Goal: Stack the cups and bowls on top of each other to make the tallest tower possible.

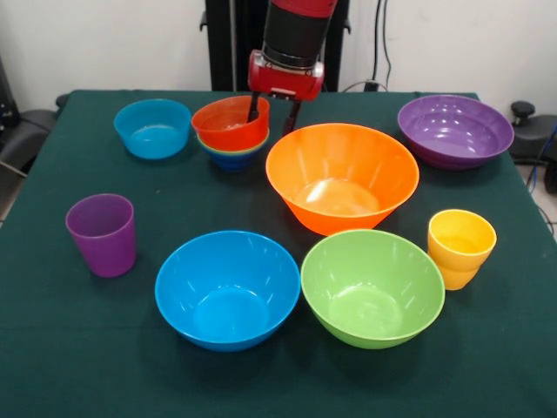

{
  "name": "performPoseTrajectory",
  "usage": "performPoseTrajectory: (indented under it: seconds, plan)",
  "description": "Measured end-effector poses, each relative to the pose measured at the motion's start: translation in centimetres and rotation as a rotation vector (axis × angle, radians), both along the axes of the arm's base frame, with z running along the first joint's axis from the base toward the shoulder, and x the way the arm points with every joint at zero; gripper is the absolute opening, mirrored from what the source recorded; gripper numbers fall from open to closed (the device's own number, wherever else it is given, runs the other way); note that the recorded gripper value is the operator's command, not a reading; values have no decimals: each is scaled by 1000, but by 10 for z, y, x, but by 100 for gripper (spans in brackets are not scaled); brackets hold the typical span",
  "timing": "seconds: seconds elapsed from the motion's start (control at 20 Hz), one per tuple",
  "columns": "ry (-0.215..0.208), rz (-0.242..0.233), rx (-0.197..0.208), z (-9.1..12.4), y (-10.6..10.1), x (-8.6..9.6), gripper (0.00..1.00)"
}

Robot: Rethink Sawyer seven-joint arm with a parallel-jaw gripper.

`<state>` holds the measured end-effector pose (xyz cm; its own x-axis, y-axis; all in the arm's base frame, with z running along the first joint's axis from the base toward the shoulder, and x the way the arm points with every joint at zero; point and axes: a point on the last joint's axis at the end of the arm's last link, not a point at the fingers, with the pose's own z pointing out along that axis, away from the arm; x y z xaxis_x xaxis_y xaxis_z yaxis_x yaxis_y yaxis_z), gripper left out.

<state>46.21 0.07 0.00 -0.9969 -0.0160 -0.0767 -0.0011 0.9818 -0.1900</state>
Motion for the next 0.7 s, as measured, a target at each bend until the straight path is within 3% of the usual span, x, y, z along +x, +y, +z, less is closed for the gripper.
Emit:
performPoseTrajectory:
  seconds: [0.3,0.7]
  plan:
    - [5,0,6,-9,0,-4,100]
    - [-24,9,20,-18,1,-5,100]
